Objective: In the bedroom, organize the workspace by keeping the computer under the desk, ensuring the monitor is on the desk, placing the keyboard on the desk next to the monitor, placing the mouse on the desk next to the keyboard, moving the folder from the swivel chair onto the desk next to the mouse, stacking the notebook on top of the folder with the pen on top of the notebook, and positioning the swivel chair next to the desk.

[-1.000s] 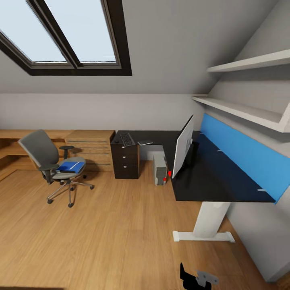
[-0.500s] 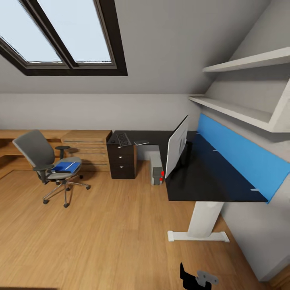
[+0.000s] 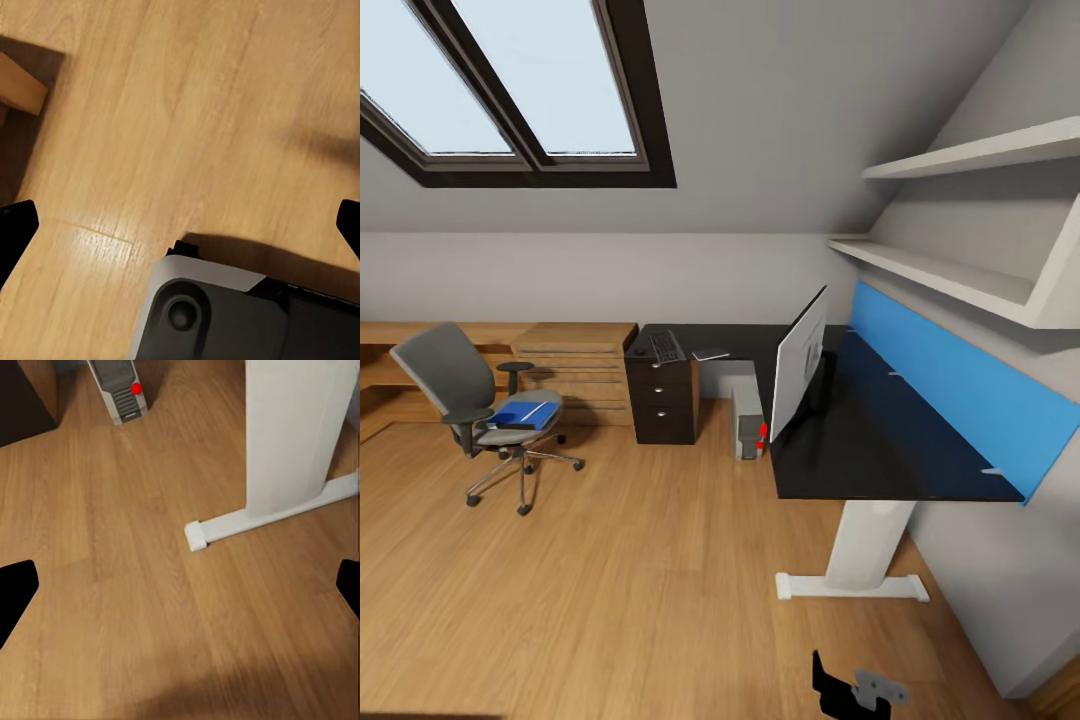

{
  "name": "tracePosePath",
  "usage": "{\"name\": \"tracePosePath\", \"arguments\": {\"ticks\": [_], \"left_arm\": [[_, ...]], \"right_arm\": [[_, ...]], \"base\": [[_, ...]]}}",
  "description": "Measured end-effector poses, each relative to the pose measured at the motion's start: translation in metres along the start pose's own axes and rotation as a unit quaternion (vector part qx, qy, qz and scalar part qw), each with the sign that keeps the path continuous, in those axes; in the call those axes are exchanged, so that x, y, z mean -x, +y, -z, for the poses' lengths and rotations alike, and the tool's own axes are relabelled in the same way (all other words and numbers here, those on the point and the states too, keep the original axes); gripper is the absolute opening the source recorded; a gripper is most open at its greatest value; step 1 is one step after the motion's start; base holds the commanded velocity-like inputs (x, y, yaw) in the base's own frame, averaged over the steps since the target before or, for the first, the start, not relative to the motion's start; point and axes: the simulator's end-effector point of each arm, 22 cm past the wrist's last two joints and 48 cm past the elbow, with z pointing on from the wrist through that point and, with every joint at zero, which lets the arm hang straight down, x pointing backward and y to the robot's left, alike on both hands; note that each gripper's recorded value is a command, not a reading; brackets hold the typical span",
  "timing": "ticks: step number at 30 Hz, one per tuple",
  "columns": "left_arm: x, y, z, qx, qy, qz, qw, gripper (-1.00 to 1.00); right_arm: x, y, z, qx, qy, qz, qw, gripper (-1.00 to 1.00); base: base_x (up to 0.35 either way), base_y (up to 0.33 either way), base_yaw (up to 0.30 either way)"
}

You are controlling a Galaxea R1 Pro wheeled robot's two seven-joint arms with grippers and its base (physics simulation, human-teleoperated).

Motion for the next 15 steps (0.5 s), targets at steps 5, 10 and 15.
{"name": "tracePosePath", "arguments": {"ticks": [5, 10, 15], "left_arm": [[0.001, 0.007, -0.001, 0.007, 0.0, 0.007, 1.0, 1.0], [0.001, 0.011, -0.001, 0.011, -0.001, 0.011, 0.9999, 1.0], [0.001, 0.012, -0.001, 0.012, 0.0, 0.013, 0.9998, 1.0]], "right_arm": [[0.029, -0.04, -0.008, -0.021, -0.034, 0.015, 0.9991, 1.0], [0.092, -0.056, -0.026, -0.022, -0.098, 0.016, 0.9948, 1.0], [0.196, -0.073, -0.046, -0.05, -0.167, -0.004, 0.9846, 1.0]], "base": [[0.0, 0.0, 0.0], [0.0, 0.0, 0.0], [0.0, 0.0, 0.0]]}}
